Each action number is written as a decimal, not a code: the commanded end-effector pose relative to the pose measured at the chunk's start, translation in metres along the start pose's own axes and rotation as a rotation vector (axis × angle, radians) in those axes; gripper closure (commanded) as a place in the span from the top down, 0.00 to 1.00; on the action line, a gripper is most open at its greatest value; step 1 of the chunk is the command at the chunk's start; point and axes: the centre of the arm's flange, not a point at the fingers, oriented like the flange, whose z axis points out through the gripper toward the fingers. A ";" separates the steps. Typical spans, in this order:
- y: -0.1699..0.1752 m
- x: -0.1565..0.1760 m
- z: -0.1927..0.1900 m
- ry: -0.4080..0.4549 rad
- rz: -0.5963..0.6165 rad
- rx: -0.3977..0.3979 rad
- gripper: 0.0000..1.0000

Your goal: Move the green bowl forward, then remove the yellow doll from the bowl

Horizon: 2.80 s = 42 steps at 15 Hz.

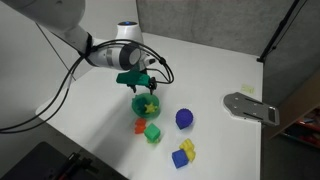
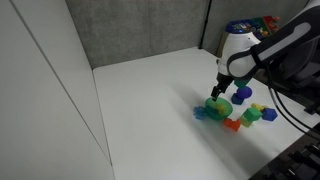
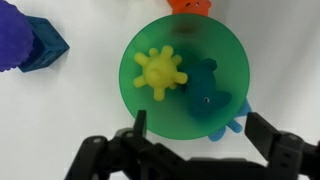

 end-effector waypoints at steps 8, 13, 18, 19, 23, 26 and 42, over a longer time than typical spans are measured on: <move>0.025 0.010 0.052 -0.063 0.096 -0.006 1.00; 0.026 0.007 0.064 -0.085 0.098 -0.002 1.00; 0.029 0.007 0.068 -0.105 0.102 0.000 0.61; 0.030 0.007 0.068 -0.109 0.103 0.000 0.59; 0.036 0.007 0.071 -0.125 0.113 -0.004 0.36; 0.038 0.008 0.070 -0.128 0.116 -0.007 0.17; 0.010 0.012 -0.026 -0.037 0.091 -0.006 0.04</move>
